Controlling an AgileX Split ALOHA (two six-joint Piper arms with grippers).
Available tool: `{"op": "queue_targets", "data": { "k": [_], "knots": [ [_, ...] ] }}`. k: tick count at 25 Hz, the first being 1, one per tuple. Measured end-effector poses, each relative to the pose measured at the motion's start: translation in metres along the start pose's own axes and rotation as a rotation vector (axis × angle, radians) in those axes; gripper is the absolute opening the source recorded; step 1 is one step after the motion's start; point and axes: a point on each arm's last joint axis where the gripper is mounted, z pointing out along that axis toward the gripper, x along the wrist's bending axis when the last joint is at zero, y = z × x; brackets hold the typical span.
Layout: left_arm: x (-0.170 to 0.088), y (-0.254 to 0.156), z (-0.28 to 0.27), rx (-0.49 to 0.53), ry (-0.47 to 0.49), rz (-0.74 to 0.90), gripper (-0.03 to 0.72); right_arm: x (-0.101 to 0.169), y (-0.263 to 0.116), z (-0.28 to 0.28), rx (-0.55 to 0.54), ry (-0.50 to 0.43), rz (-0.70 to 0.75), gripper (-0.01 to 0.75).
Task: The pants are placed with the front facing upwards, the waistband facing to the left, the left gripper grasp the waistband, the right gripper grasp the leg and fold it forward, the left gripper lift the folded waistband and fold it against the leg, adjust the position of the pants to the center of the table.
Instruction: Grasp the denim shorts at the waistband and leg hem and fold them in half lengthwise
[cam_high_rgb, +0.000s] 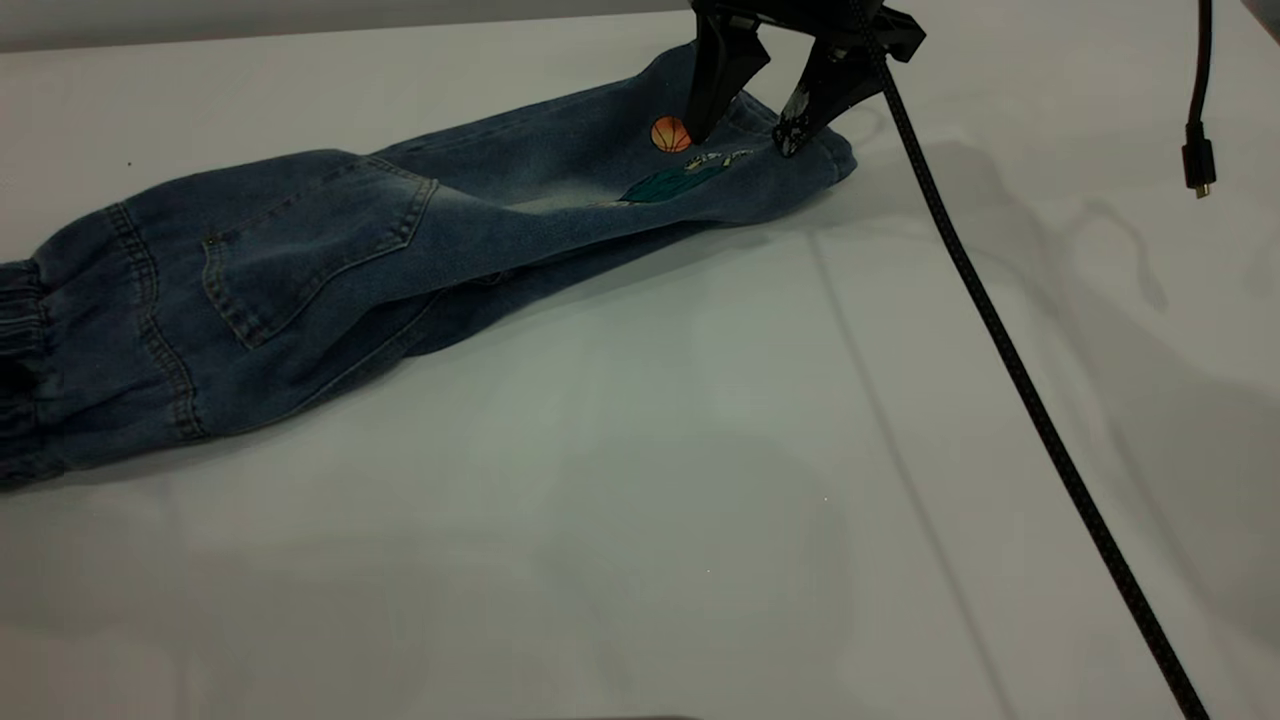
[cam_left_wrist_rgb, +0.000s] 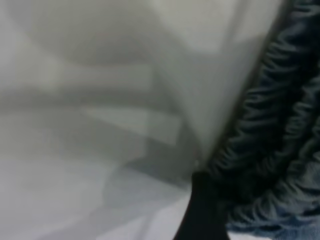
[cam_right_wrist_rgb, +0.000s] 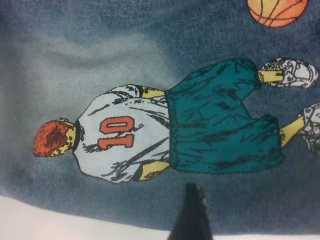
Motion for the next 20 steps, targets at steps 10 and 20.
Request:
{"op": "queue_targets", "data": {
  "k": [10, 20],
  "knots": [
    [0.0021, 0.0003, 0.0073, 0.018, -0.023, -0.047, 0.514, 0.0, 0.0001, 0.0, -0.001, 0.0, -0.016, 0.507],
    [0.0041, 0.0031, 0.0077, -0.013, -0.004, -0.058, 0.181, 0.0, 0.0001, 0.0, -0.001, 0.0, -0.016, 0.497]
  ]
}}
